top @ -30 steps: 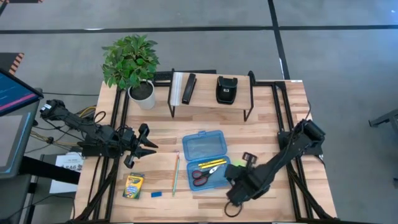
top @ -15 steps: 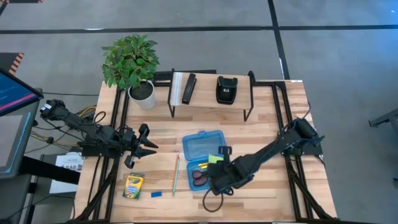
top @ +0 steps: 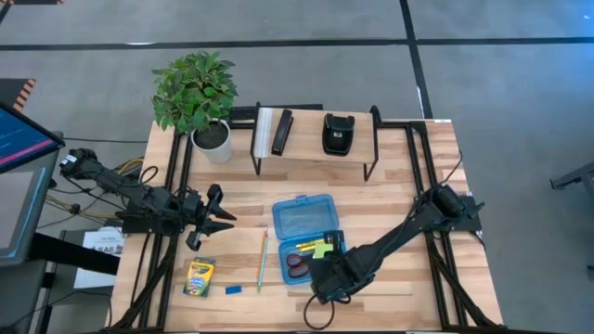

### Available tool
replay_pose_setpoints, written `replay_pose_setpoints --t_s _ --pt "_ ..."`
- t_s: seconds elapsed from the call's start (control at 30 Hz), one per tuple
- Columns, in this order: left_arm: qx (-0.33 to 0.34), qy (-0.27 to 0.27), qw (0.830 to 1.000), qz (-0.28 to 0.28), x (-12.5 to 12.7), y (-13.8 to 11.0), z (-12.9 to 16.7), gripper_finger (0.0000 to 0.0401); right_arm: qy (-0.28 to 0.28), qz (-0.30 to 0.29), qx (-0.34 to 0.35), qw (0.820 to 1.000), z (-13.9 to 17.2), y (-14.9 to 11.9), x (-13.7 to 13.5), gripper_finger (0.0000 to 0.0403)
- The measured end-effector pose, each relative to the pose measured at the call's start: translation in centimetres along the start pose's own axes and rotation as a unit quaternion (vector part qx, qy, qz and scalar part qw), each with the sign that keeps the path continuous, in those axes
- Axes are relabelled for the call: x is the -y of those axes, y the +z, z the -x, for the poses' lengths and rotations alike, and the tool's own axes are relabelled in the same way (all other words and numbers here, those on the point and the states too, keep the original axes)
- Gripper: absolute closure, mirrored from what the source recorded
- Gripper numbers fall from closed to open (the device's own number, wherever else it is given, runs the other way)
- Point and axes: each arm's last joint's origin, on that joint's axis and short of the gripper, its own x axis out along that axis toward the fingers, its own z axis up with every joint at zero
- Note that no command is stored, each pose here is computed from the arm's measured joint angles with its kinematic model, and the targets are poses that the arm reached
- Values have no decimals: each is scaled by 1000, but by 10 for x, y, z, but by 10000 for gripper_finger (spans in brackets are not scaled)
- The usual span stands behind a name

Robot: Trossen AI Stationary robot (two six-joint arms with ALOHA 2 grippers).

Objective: Pack school essentials
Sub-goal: Put the green sticky notes into the blue supply box, then put the yellow pencil into the blue supply box

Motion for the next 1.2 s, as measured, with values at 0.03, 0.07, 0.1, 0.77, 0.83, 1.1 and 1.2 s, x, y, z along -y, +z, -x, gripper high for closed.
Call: replay_pose_setpoints --t_s 0.03,0.07,0.1,0.77,0.83,1.1,1.2 --pt "0 0 1000 0 0 0 0 315 3 -1 -6 1000 -2 0 1 353" --pt "1 0 1000 0 0 0 0 315 6 -3 -8 1000 -4 1 2 337" --pt "1 1 1000 0 0 0 0 315 13 -6 -12 1000 -5 1 3 320" --pt "-64 20 996 58 4 1 -1 315 83 -36 125 988 -4 37 12 177" --pt "-83 30 994 63 6 -3 0 315 85 -37 140 986 -5 41 14 182" --pt "-133 82 985 80 11 -17 7 315 88 -40 177 980 -14 49 22 193" --pt "-145 100 981 85 12 -21 10 315 87 -40 173 980 -23 45 21 196"
